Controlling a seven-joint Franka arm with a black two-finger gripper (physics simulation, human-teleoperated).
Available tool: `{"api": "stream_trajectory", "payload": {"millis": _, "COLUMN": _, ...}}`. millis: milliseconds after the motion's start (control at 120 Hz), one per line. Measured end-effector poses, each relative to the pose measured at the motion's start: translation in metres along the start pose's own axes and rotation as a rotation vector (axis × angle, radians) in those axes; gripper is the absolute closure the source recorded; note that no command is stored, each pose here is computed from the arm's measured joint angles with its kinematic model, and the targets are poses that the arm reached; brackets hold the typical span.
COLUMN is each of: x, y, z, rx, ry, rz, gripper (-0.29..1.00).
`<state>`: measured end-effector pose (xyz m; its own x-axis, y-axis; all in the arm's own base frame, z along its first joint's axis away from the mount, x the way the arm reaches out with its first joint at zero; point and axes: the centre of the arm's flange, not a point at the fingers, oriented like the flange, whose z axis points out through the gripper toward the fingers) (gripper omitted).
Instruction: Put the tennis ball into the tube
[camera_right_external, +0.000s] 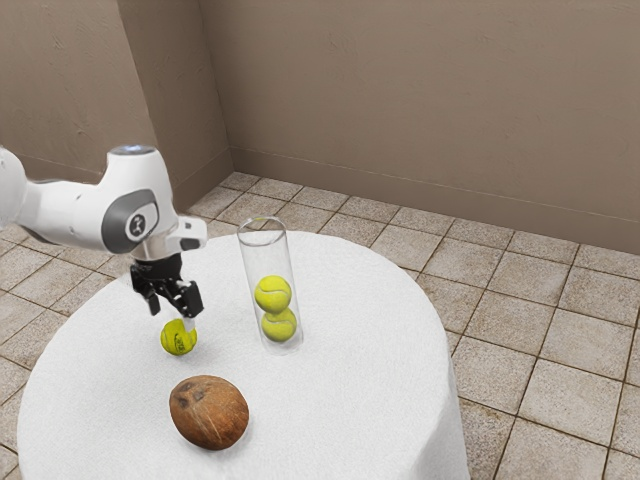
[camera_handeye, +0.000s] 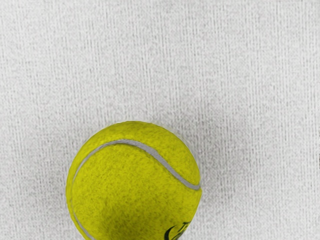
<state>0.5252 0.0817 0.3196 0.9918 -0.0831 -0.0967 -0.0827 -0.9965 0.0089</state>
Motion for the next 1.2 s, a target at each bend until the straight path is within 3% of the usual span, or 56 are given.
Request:
{"api": "stream_trajectory", "payload": {"millis": 600, "x": 0.013, "y": -0.015, "z": 0.067, "rx": -0.023, "ry": -0.018, "rz": -0.035, "gripper": 0.0}}
{"api": "stream_trajectory", "payload": {"millis": 833, "x": 0.014, "y": -0.016, "z": 0.065, "rx": -0.02, "ry": -0.008, "rz": -0.036, "gripper": 0.3}}
{"api": "stream_trajectory", "payload": {"millis": 1000, "x": 0.015, "y": -0.016, "z": 0.057, "rx": -0.014, "ry": 0.004, "rz": -0.038, "gripper": 0.31}}
{"api": "stream_trajectory", "payload": {"millis": 1200, "x": 0.008, "y": -0.012, "z": 0.002, "rx": -0.011, "ry": 0.052, "rz": -0.036, "gripper": 0.33}}
